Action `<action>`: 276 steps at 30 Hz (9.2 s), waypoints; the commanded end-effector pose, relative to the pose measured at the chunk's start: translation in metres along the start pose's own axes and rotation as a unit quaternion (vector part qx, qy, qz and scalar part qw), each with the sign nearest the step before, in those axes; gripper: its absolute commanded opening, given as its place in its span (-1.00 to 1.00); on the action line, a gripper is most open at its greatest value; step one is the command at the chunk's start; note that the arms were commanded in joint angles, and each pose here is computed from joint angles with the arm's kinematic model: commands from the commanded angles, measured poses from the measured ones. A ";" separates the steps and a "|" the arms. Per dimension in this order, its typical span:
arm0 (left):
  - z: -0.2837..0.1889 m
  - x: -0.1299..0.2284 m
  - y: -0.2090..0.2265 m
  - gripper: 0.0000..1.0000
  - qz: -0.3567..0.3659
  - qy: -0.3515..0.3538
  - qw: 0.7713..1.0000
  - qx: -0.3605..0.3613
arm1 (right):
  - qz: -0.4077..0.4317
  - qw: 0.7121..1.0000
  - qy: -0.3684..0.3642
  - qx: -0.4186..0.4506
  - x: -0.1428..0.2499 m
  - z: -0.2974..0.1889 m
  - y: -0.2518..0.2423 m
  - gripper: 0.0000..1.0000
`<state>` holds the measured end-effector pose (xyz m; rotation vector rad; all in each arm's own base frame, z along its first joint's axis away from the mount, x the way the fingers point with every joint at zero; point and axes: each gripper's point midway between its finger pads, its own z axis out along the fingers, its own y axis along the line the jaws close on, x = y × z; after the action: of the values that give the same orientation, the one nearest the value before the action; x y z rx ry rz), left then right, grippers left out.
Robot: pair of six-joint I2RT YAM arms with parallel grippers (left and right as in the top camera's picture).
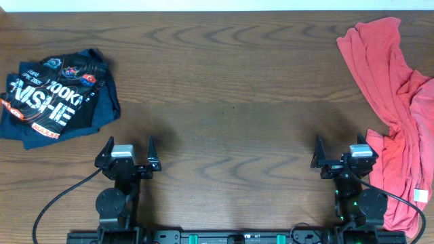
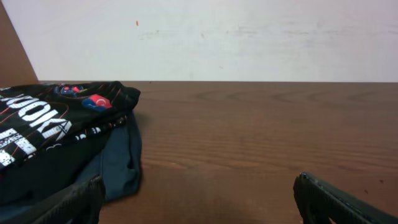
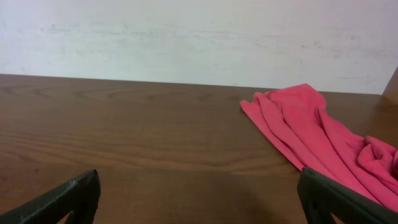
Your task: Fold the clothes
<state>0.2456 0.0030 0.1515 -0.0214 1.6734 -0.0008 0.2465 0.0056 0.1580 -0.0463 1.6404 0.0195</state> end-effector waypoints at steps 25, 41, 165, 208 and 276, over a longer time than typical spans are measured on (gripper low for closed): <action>0.000 0.013 -0.001 0.96 0.006 0.023 1.000 0.003 | -0.001 1.000 0.000 0.003 0.000 0.000 -0.002 0.98; 0.000 0.013 -0.001 0.96 0.006 0.023 1.000 0.003 | -0.002 1.000 -0.001 0.003 0.000 0.000 -0.002 0.99; 0.043 0.001 -0.024 0.96 -0.094 0.357 0.929 0.038 | 0.114 0.964 0.198 -0.134 -0.031 0.170 0.147 0.98; 0.099 0.148 -0.294 0.32 -0.187 0.395 0.849 0.298 | 0.124 0.899 0.392 0.151 0.024 0.073 -0.039 0.99; 0.054 0.100 -0.199 0.96 -0.237 0.603 0.732 0.209 | -0.020 0.877 0.466 -0.116 0.122 0.124 0.075 0.11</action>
<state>0.2949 -0.2005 0.0507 -0.1377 2.8824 -0.9930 0.3556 0.0855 0.0344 -0.3176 2.5877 0.2341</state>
